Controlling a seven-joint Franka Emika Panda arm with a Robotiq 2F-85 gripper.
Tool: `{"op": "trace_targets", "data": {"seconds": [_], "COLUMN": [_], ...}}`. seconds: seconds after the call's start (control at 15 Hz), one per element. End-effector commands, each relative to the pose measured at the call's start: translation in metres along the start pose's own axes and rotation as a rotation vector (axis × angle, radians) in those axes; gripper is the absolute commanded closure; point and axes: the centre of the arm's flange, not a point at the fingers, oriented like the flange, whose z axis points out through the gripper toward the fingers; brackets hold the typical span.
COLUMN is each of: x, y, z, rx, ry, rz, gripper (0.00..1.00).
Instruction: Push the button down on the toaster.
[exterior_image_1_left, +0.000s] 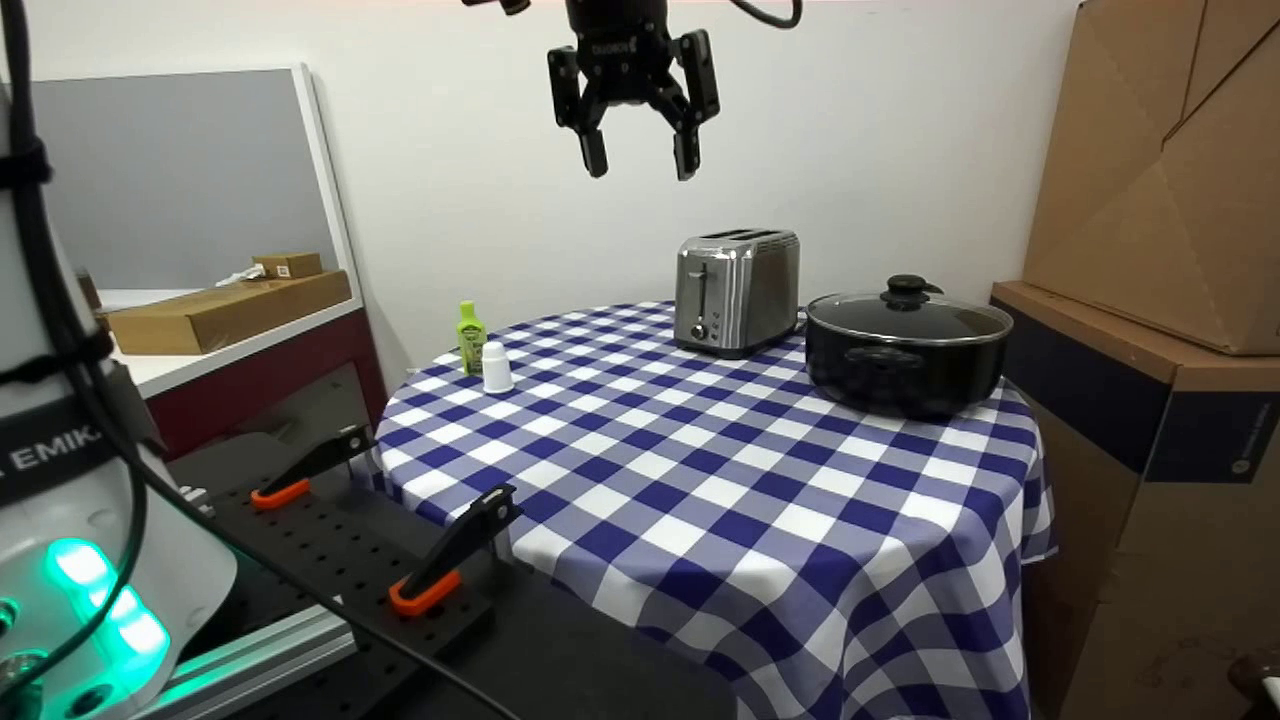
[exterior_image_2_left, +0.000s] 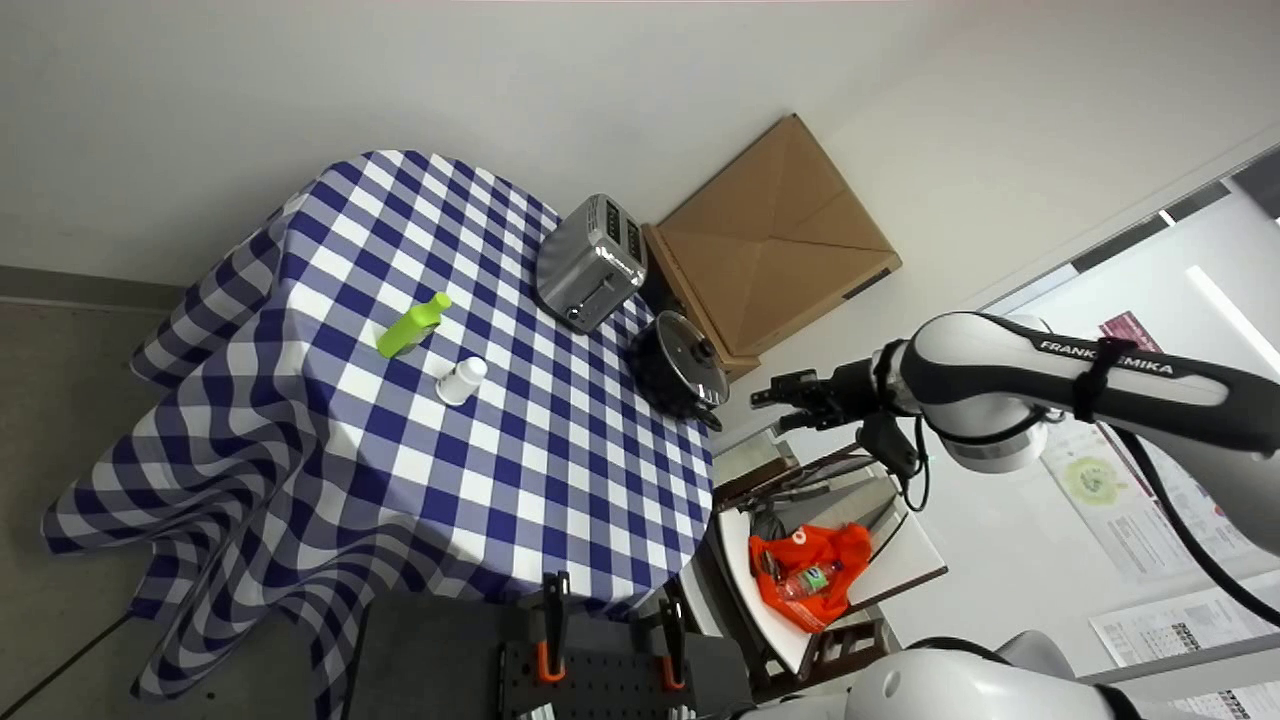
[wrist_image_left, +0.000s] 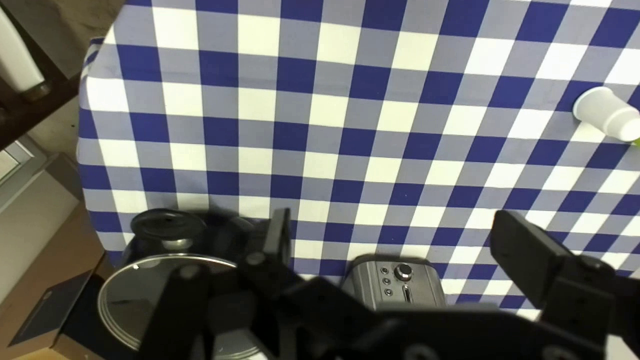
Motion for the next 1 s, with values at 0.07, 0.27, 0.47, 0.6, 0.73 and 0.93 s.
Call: {"op": "trace_targets", "data": {"seconds": [0.07, 0.27, 0.47, 0.6, 0.73, 0.93], "x": [0.046, 0.066, 0.092, 0.072, 0.084, 0.088], "y": [-0.029, -0.044, -0.054, -0.054, -0.057, -0.056], "z": [0.026, 0.036, 0.045, 0.037, 0.042, 0.045], "rx": [-0.022, -0.03, -0.033, -0.037, -0.039, -0.04], "ry": [0.058, 0.071, 0.061, 0.057, 0.055, 0.052], "rz": [0.018, 0.038, 0.062, 0.038, 0.045, 0.048], "gripper": [0.0, 0.0, 0.0, 0.0, 0.0, 0.0]}}
